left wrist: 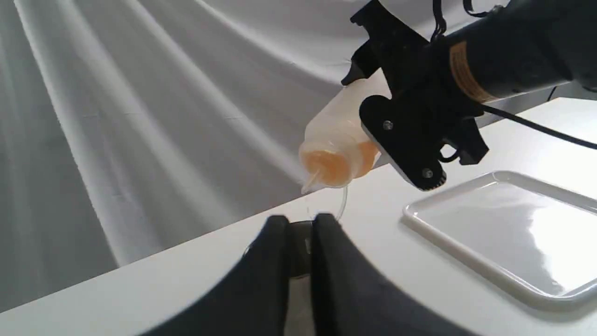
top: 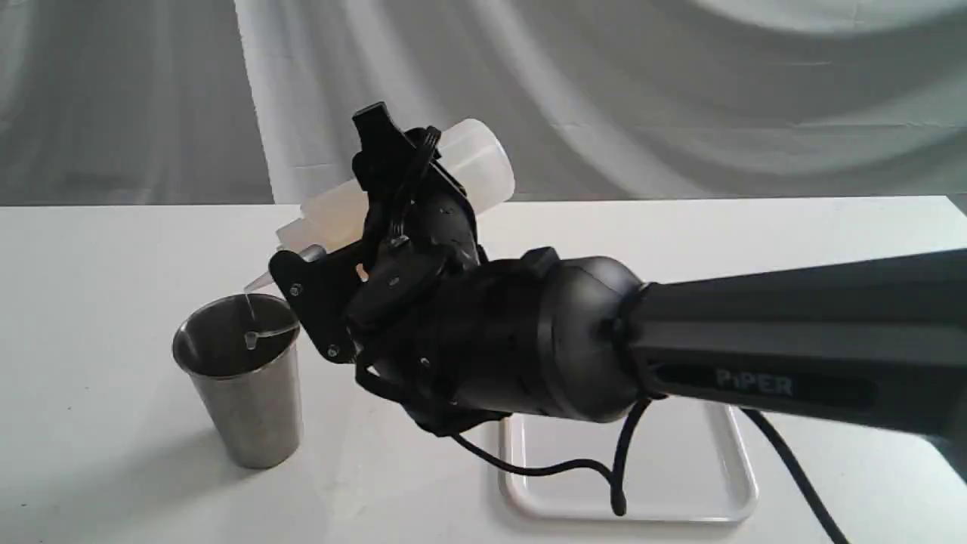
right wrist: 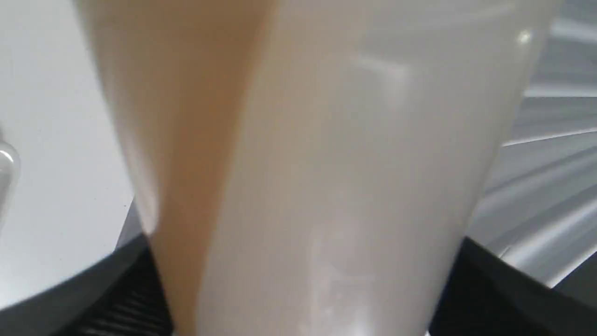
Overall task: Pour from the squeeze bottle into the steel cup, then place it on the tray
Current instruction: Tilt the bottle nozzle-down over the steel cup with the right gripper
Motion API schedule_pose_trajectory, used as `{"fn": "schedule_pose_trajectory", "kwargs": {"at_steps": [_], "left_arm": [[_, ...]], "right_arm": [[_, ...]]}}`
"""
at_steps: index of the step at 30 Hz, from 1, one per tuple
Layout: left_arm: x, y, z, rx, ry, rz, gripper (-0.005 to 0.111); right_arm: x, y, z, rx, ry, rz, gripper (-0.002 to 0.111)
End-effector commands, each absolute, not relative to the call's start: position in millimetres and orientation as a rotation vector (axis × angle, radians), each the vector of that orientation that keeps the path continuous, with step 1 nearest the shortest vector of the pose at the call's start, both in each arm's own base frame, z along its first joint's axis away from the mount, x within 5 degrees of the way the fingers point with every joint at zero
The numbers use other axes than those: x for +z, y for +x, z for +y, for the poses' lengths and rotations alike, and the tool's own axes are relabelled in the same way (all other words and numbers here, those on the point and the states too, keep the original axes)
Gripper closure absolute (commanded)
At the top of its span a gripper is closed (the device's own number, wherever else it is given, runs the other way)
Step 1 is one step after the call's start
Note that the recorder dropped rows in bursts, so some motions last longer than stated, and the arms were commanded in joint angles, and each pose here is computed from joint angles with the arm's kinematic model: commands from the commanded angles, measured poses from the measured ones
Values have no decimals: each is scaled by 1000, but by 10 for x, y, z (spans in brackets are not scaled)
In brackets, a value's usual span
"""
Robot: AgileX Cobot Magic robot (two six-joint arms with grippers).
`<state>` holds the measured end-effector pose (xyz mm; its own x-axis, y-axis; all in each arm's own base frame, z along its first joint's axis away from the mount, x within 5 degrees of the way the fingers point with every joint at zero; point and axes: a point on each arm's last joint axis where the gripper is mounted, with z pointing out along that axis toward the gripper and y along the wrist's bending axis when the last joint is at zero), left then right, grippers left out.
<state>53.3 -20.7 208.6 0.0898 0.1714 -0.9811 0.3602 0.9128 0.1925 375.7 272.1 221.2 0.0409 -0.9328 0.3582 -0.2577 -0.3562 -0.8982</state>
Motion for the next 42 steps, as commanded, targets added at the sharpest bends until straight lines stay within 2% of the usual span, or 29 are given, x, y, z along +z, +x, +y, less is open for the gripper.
{"fn": "schedule_pose_trajectory", "kwargs": {"at_steps": [1,14,20,42], "left_arm": [[2072,538,-208,-149,437,1495,98],[2072,538,-208,-149,437,1495,98],[2072,538,-208,-149,437,1495,98],[2072,538,-208,-149,437,1495,98]], "right_arm": [[2331,3759,2707,-1385,-1645,1196,76],[2337,3756,2716,-1385,-1645,1192,76],[2501,3800,2757,-1389,-1590,1184,76],[2510,3741,2820,-1490,-1704,1073,76]]}}
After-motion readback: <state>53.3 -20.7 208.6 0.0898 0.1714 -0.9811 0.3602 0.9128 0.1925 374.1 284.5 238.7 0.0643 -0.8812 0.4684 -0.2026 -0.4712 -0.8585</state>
